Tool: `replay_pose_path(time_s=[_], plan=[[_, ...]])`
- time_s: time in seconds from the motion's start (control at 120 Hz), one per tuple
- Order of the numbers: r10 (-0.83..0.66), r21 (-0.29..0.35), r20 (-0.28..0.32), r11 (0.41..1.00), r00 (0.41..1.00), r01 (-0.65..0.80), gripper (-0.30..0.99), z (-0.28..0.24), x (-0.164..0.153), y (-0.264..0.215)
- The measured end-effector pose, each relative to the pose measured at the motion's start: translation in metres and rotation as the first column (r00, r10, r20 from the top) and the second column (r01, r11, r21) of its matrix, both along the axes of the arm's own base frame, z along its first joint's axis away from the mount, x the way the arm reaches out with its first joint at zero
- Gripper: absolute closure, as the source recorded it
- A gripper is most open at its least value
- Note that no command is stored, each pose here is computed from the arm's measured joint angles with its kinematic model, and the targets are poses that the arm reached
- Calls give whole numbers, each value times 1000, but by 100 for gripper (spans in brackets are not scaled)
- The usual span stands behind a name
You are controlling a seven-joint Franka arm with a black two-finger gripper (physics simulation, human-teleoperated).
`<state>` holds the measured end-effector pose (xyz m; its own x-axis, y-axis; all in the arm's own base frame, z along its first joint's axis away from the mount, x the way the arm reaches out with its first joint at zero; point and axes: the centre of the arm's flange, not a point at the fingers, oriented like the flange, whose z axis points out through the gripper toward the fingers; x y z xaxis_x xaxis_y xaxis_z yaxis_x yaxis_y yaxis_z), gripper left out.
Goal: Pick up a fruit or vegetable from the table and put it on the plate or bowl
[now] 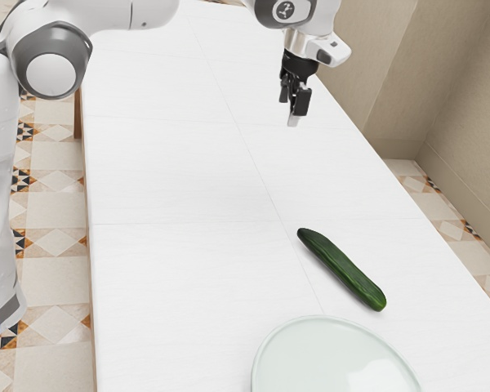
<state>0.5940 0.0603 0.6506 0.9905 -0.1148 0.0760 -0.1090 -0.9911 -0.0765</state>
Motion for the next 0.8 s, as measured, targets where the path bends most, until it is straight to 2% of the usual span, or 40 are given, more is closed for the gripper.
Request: replay_pose_path(time_s=[0.283,0.392,0.575,0.8], plan=[[-33,-2,-2,999,999,33,0,0,0,6],[-38,-14,29,999,999,39,0,13,-2,9],[-174,-38,47,984,984,176,0,18,3,-60],[-268,-70,50,960,962,271,0,19,1,-108]])
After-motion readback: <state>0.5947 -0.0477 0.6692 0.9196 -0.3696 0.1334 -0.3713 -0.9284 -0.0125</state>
